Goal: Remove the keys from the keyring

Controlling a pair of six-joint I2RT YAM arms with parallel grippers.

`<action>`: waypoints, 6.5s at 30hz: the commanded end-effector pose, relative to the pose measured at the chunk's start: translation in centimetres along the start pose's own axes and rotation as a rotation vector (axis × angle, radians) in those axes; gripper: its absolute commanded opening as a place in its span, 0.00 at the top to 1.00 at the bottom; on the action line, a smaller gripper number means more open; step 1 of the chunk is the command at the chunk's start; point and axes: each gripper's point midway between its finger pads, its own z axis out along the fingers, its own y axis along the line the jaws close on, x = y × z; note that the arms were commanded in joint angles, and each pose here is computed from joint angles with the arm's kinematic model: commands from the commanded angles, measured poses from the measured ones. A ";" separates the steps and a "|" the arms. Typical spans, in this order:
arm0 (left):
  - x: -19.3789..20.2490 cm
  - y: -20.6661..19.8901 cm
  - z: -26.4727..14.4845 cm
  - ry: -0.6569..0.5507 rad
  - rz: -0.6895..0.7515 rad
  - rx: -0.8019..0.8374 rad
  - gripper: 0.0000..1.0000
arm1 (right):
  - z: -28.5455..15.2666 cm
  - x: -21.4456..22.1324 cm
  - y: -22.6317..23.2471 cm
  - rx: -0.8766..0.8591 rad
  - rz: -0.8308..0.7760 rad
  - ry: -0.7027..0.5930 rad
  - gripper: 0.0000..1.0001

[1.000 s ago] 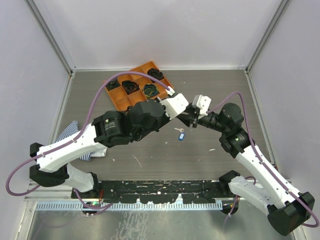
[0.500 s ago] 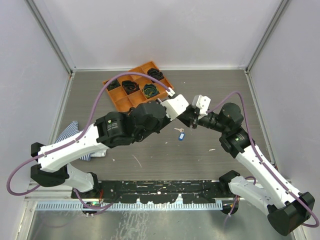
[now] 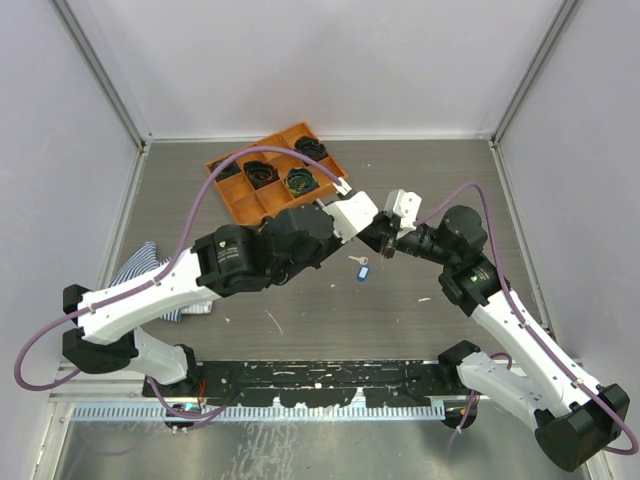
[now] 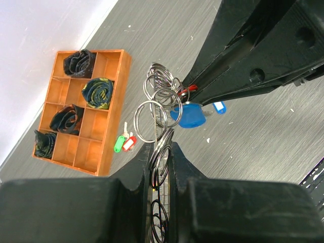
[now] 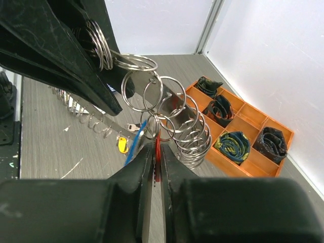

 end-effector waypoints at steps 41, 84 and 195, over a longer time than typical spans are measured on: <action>6.5 -1.4 2.9 -0.430 -0.536 0.085 0.77 | -0.4 5.6 -1.8 -0.137 -0.360 0.810 0.99; 5.7 0.2 0.0 -0.820 -0.325 0.222 0.53 | -2.0 4.4 -1.1 -0.296 -1.222 0.521 0.99; 5.0 -2.0 9.4 -0.390 -0.636 0.112 0.62 | -1.2 9.5 -0.8 -0.222 0.283 0.890 0.99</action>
